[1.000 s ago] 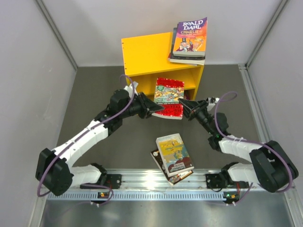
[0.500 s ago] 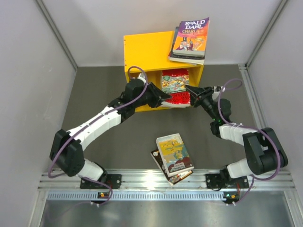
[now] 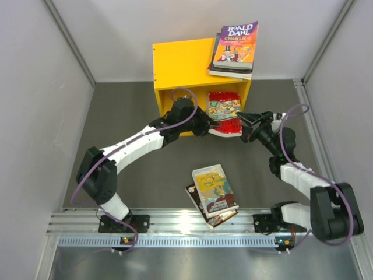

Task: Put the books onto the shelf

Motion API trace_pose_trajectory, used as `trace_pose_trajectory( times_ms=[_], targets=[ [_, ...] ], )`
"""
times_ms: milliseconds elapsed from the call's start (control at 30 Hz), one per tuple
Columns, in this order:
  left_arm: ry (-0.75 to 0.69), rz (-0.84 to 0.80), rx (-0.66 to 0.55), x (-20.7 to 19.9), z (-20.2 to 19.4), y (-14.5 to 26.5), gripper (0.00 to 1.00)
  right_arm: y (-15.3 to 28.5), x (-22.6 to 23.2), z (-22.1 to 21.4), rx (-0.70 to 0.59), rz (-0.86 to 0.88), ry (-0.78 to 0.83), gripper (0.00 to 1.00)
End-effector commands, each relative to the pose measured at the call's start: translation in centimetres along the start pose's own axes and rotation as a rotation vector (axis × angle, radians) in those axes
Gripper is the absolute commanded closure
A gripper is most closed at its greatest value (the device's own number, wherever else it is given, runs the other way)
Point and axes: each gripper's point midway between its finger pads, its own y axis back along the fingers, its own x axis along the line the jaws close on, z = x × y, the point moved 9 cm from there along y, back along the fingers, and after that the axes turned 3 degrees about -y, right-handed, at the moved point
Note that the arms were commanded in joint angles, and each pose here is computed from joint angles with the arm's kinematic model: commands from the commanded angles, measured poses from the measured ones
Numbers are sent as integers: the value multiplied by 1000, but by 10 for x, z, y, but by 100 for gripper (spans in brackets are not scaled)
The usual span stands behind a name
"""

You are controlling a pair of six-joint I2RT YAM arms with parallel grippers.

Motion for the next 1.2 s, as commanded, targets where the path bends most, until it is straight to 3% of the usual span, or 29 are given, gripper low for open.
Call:
trace_pose_trajectory(
  times_ms=[0, 33, 67, 133, 433, 733, 967, 1167],
  targets=[
    [15, 97, -102, 13, 17, -18, 100, 27, 31, -34, 219, 51, 203, 27],
    [15, 97, -102, 12, 18, -20, 100, 35, 26, -37, 216, -46, 201, 25],
    [15, 99, -101, 13, 18, -21, 100, 37, 29, -39, 215, -59, 296, 25],
    [18, 101, -96, 14, 18, -24, 100, 46, 30, -43, 216, -90, 338, 23],
    [40, 93, -75, 14, 14, -31, 100, 47, 0, -45, 185, -238, 332, 30],
    [54, 69, -86, 4, 13, -29, 100, 21, -2, -41, 173, -279, 343, 33],
    [105, 45, -82, 2, 11, -26, 100, 13, 14, -35, 50, -176, 362, 36],
    [157, 6, -75, -2, 10, -27, 100, 9, 19, -34, 30, -165, 361, 39]
  ],
)
